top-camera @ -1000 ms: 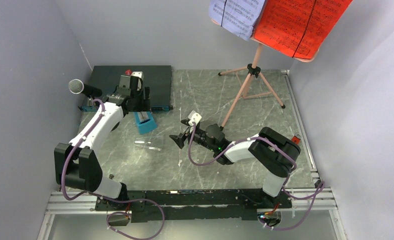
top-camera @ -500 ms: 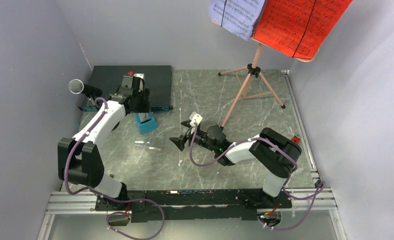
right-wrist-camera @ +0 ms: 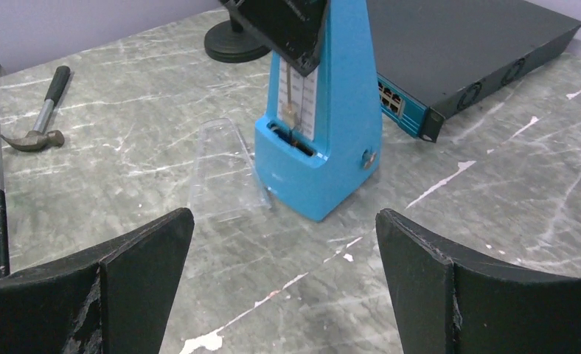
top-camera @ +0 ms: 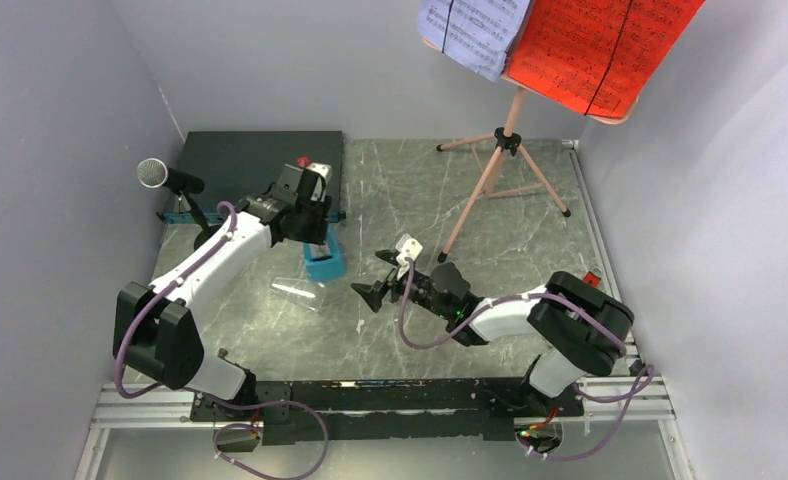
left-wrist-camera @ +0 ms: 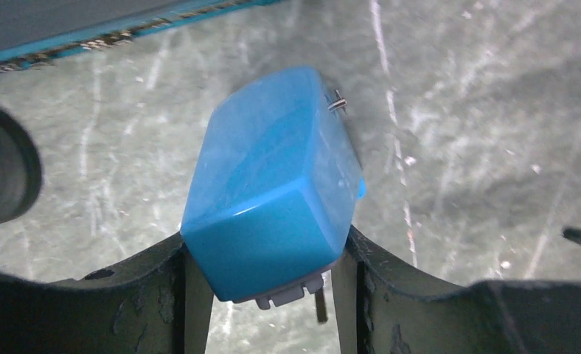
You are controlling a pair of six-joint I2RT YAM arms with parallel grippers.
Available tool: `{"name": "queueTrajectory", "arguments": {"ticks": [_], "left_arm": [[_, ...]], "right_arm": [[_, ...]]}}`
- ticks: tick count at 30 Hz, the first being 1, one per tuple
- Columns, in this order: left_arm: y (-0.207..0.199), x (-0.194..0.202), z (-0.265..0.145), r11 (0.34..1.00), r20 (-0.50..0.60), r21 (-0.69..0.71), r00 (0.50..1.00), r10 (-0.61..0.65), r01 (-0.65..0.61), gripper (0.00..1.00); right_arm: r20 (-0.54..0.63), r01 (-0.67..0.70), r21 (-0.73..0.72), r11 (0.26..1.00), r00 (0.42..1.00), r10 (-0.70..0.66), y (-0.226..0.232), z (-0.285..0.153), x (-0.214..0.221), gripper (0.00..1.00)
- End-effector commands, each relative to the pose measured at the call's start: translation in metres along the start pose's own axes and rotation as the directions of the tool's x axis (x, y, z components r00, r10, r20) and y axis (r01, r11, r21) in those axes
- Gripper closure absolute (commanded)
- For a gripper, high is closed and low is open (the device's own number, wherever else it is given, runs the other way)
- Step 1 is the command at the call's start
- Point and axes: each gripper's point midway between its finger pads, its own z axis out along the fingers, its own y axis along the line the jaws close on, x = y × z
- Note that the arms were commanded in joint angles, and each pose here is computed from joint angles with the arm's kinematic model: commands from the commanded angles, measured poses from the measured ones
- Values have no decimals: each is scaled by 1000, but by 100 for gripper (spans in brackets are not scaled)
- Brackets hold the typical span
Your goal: Pack up the instrument practice props
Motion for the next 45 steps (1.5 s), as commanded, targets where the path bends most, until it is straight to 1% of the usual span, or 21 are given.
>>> {"name": "queueTrajectory", "arguments": {"ticks": [1, 7, 10, 12, 14, 16, 19, 21, 22, 24, 26, 28, 29, 30, 33, 34, 39, 42, 43, 45], "left_arm": [[-40, -9, -28, 995, 74, 102, 997, -8, 1, 67], [-97, 4, -23, 981, 65, 148, 991, 114, -123, 70], [-128, 3, -23, 957, 103, 196, 975, 197, -214, 74], [-148, 2, -25, 932, 138, 236, 959, 248, -275, 73], [-172, 0, -28, 889, 171, 323, 944, 282, -324, 72], [-194, -5, -29, 835, 231, 392, 920, 317, -386, 72], [-215, -9, -31, 749, 313, 449, 871, 379, -487, 72], [-219, -9, -30, 703, 350, 452, 834, 427, -549, 74], [-219, -8, -30, 672, 371, 449, 807, 460, -590, 75], [-221, -3, -34, 606, 404, 462, 762, 506, -648, 74], [-222, 1, -38, 556, 418, 471, 728, 544, -685, 73], [-219, 3, -38, 528, 419, 469, 705, 572, -708, 73], [-216, 2, -37, 535, 413, 454, 701, 582, -712, 70], [-212, 1, -35, 550, 405, 439, 703, 584, -710, 64], [-208, -6, -39, 596, 398, 422, 730, 555, -683, 41], [-206, -10, -42, 617, 402, 411, 741, 538, -671, 37], [-195, -26, -57, 724, 410, 373, 803, 432, -580, 32], [-195, -26, -57, 786, 398, 389, 858, 326, -480, 32], [-196, -23, -54, 799, 386, 404, 874, 294, -447, 32], [-197, -13, -48, 805, 357, 426, 894, 270, -413, 32]], "right_arm": [[82, -18, 53, 998, 997, 13, -4, -16, -23, 0], [92, -56, 150, 987, 995, 42, -14, -45, -25, 0], [97, -60, 197, 978, 994, 42, -21, -62, -27, 0], [86, -69, 241, 968, 995, 50, -27, -73, -26, 0], [61, -65, 275, 959, 997, 50, -32, -84, -25, 0], [47, -70, 310, 948, 997, 58, -37, -96, -23, 0], [53, -98, 360, 928, 995, 84, -44, -114, -25, 0], [43, -110, 401, 910, 994, 101, -50, -124, -28, 0], [28, -102, 417, 903, 995, 99, -52, -128, -28, 0], [15, -90, 444, 891, 996, 93, -56, -136, -31, 0], [5, -76, 469, 880, 997, 83, -61, -142, -34, 0], [-3, -61, 490, 870, 997, 71, -64, -148, -39, 0], [-7, -54, 495, 867, 998, 66, -65, -150, -41, 0], [-8, -48, 500, 865, 998, 60, -66, -151, -44, 0], [-18, -32, 527, 849, 999, 49, -71, -156, -49, 0], [-17, -29, 538, 843, 999, 46, -73, -157, -50, 0], [-24, -21, 580, 814, 999, 42, -83, -156, -56, 0], [-53, -21, 637, 771, 996, 71, -101, -155, -57, 0], [-56, -33, 648, 761, 994, 91, -108, -155, -57, 0], [-32, -79, 663, 745, 991, 133, -122, -156, -61, 0]]}}
